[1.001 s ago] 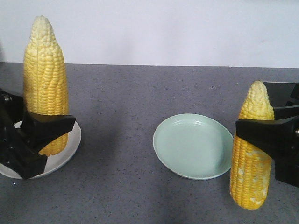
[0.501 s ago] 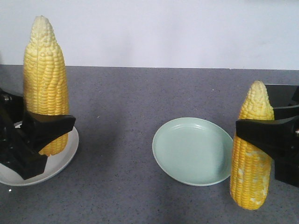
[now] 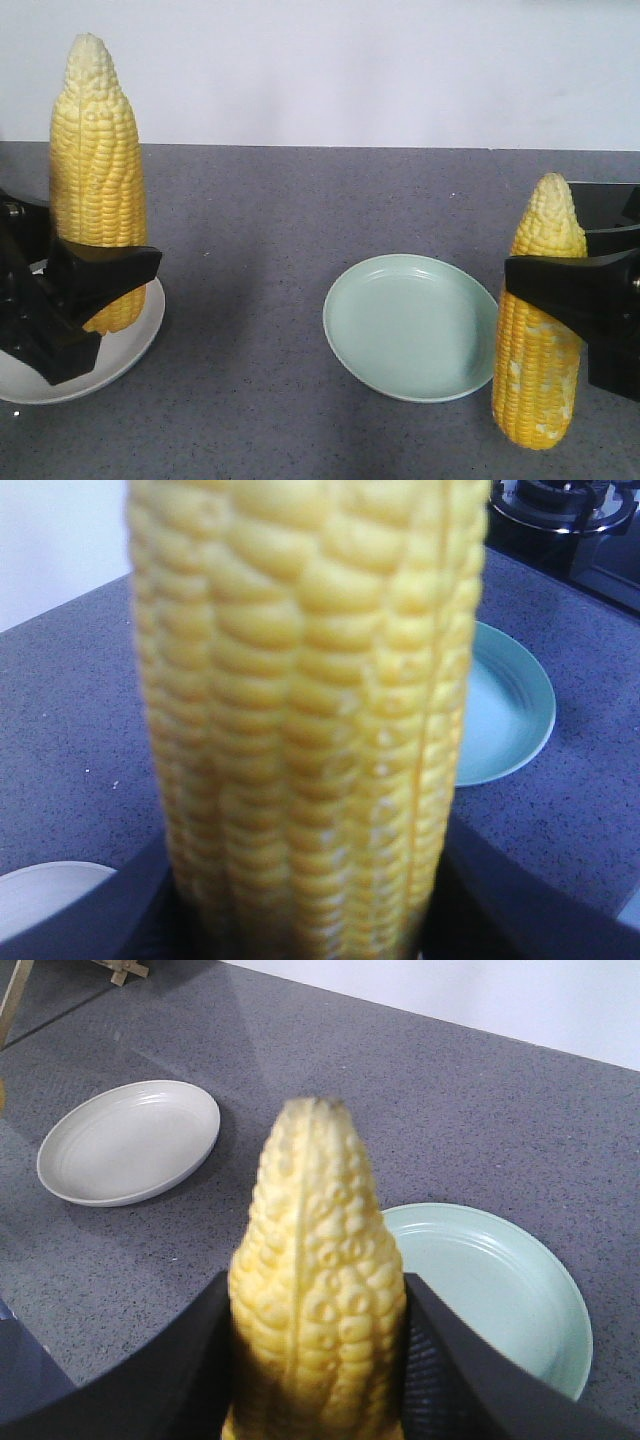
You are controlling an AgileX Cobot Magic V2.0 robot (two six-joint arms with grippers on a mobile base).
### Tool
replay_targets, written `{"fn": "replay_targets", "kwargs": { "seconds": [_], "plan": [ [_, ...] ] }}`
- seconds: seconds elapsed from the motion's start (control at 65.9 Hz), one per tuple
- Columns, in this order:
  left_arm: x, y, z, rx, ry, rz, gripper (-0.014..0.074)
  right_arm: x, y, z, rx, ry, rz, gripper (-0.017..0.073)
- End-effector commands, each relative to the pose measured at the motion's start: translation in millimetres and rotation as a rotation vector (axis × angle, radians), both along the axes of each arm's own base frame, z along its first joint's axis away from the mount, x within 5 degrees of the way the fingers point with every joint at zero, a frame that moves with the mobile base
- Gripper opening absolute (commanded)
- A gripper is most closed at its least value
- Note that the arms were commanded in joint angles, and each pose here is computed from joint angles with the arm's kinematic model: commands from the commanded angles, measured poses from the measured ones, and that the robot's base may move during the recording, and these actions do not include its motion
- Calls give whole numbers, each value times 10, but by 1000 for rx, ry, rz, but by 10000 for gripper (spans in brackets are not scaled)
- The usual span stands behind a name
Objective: Distribute corn equally
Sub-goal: 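Approach the counter edge, holding cobs above the beige and green plates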
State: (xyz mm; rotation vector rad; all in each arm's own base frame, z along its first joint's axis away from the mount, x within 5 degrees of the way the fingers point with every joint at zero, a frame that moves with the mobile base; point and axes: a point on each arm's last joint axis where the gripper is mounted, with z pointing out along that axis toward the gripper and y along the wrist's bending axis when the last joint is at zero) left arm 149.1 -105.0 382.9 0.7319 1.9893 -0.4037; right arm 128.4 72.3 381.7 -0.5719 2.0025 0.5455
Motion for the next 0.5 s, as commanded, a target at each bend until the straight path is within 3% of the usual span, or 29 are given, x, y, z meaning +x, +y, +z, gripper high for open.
{"fn": "replay_targets", "kwargs": {
  "seconds": [0.0,0.485],
  "plan": [
    [-19,11,167,-75,-81,10,300,8,-7,128,47,-68,-24,194],
    [-19,11,167,-75,-81,10,300,8,-7,128,47,-68,-24,194]
  ]
}}
